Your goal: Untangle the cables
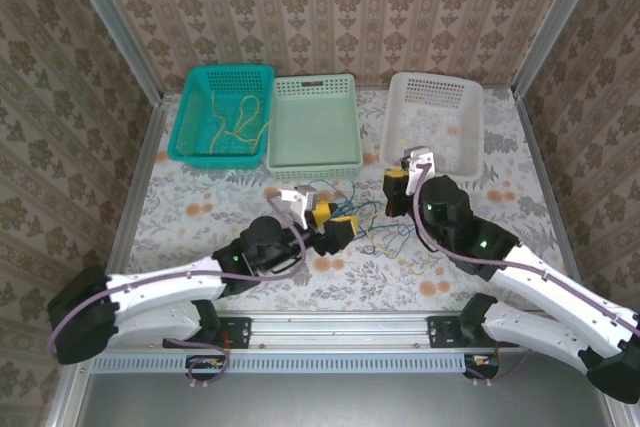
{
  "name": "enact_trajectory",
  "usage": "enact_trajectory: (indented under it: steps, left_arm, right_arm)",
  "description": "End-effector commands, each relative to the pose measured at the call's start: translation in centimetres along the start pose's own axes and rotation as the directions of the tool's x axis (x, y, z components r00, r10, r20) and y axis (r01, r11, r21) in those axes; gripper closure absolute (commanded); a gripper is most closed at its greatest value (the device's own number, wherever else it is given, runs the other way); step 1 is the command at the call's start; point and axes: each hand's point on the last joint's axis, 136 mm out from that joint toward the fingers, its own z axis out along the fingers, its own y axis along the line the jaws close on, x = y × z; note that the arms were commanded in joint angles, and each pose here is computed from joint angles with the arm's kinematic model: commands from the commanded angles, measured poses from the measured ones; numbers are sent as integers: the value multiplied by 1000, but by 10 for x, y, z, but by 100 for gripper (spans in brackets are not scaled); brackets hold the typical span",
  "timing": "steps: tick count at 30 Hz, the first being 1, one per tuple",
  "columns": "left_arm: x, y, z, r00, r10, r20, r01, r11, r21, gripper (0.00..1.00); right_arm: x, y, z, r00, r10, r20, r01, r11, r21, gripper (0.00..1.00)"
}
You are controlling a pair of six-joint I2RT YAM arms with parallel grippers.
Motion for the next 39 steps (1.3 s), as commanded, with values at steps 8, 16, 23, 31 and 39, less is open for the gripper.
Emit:
enact_trajectory:
  steps: [8, 16, 23, 31, 39]
  left_arm:
    - [3, -33, 35, 949, -315, 14, 303, 922, 242, 19]
    - [11, -33, 44, 948, -319, -17, 315, 925, 213, 20]
    - [22, -33, 53, 939, -340, -55, 344, 912, 225, 34]
    - [26, -33, 57, 939, -341, -50, 342, 906, 249, 59]
    - [29, -32, 50, 960, -272, -71, 281, 935, 215, 98]
  right_arm:
    - [-36, -11, 0, 964, -231, 134, 192, 949, 252, 100]
    - [-49, -8, 3, 938, -301, 175, 240, 924, 298, 100]
    - [-63, -12, -3, 927, -299, 227, 213, 917, 336, 100]
    - [-73, -16, -14, 932, -248, 265, 155, 932, 327, 100]
    - [-76, -36, -25, 949, -155, 276, 66, 949, 308, 100]
